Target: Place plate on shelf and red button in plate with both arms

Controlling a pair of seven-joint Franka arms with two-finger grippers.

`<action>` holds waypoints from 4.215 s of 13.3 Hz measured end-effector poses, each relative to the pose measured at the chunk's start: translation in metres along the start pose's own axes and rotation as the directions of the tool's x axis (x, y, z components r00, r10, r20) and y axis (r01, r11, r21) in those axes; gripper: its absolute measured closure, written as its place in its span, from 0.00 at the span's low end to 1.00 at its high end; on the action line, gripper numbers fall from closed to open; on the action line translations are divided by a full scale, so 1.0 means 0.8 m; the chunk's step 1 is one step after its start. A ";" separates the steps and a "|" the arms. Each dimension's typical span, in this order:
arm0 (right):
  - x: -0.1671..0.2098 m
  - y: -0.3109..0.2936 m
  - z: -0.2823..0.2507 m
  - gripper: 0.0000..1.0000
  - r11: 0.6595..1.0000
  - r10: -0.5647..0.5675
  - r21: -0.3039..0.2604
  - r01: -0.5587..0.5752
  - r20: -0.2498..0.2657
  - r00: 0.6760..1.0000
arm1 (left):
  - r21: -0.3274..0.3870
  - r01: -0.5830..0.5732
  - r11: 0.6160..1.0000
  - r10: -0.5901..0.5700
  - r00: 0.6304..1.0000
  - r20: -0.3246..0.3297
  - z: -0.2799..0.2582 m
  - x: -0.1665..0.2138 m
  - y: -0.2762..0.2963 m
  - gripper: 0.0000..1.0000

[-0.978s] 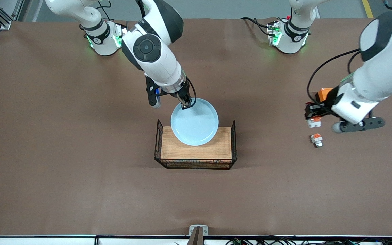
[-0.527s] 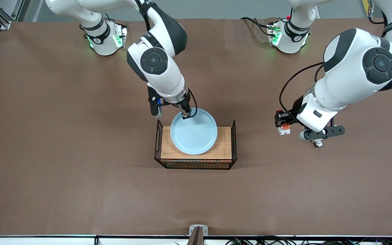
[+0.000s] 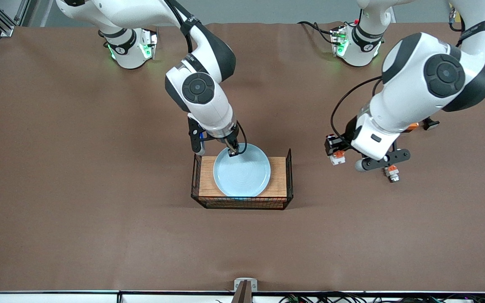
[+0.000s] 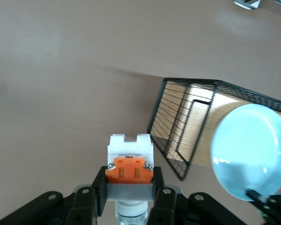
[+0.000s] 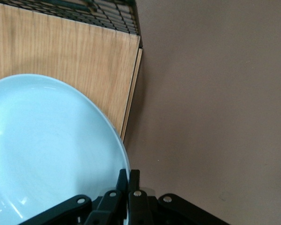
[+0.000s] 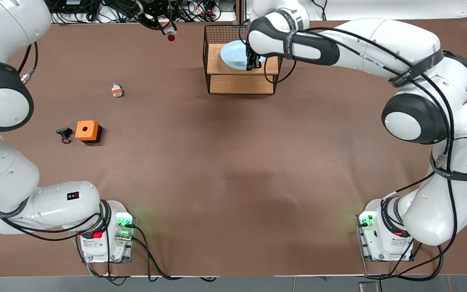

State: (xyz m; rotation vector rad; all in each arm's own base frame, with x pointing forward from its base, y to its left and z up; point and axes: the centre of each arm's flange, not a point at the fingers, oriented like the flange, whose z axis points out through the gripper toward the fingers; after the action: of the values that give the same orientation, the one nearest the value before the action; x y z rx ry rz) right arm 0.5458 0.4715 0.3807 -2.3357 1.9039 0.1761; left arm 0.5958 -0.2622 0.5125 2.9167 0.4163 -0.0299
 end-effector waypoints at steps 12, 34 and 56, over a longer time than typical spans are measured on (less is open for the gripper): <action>0.008 -0.007 0.029 0.04 1.000 0.010 -0.026 -0.011 -0.030 0.999 | -0.075 0.170 0.983 -0.170 0.985 0.004 0.024 -0.031 0.068 0.59; 0.299 0.168 -0.373 0.00 0.609 -0.792 -0.109 0.786 -0.021 0.610 | -0.010 0.234 0.972 -0.233 0.961 -0.151 0.227 -0.110 0.226 0.56; 0.547 0.095 -0.452 0.00 0.202 -0.976 -0.156 0.967 -0.119 0.184 | 0.316 -0.066 0.946 0.063 0.998 0.021 -0.202 0.040 -0.228 0.00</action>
State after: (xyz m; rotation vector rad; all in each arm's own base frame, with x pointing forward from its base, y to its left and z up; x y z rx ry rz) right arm 0.5633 -0.0271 0.6624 -3.1248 0.0038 -0.1686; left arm 0.5747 -0.0501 0.6352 3.2437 0.3416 -0.1126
